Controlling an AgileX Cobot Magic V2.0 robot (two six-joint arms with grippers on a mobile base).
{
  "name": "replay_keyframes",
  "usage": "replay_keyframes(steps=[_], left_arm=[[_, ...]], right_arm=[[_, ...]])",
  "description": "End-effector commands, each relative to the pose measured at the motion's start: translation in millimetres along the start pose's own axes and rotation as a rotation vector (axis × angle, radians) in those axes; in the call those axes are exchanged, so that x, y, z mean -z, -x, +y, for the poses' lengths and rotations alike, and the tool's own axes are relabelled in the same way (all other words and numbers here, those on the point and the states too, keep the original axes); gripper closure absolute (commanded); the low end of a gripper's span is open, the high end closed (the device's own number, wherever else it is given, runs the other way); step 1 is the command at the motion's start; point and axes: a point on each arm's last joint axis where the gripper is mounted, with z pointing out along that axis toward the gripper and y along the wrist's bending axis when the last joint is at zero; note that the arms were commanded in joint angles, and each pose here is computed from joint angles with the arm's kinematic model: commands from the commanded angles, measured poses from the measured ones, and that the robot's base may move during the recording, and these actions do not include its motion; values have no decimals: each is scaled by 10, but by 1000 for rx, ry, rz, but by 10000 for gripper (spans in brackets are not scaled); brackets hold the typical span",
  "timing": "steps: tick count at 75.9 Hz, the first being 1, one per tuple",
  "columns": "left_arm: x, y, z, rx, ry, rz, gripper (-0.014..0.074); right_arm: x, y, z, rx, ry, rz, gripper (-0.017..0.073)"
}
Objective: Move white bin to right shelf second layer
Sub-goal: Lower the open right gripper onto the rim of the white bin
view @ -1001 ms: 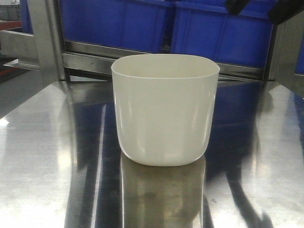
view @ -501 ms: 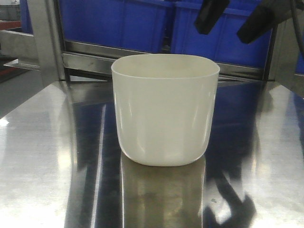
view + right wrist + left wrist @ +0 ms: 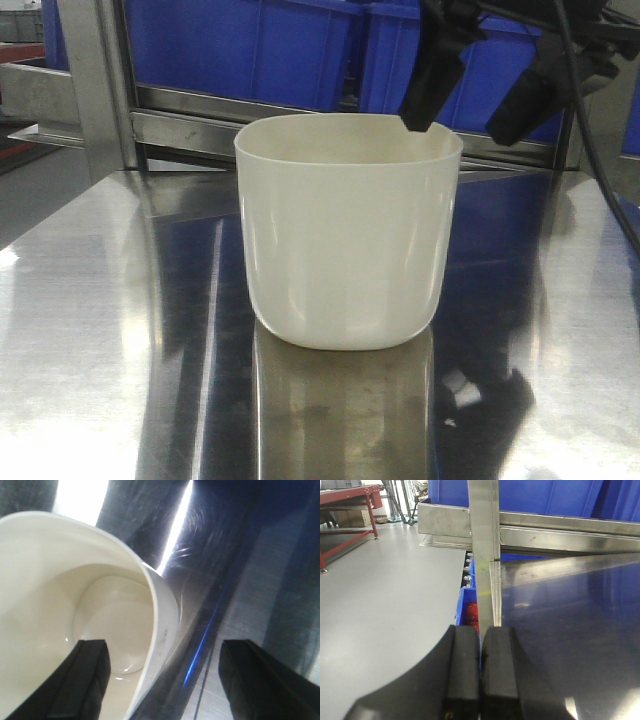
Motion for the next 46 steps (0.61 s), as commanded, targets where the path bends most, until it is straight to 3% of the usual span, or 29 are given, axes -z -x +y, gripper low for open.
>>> replay_keyframes(steps=[1, 31, 46], left_arm=[[-10, -37, -4, 3, -2, -65, 509], [-10, -37, -4, 3, -2, -65, 509], [-10, -37, -4, 3, -2, -65, 509]], right_arm=[[159, 131, 63, 9, 28, -107, -11], [11, 216, 59, 7, 24, -59, -11], [-52, 289, 167, 54, 23, -53, -11]])
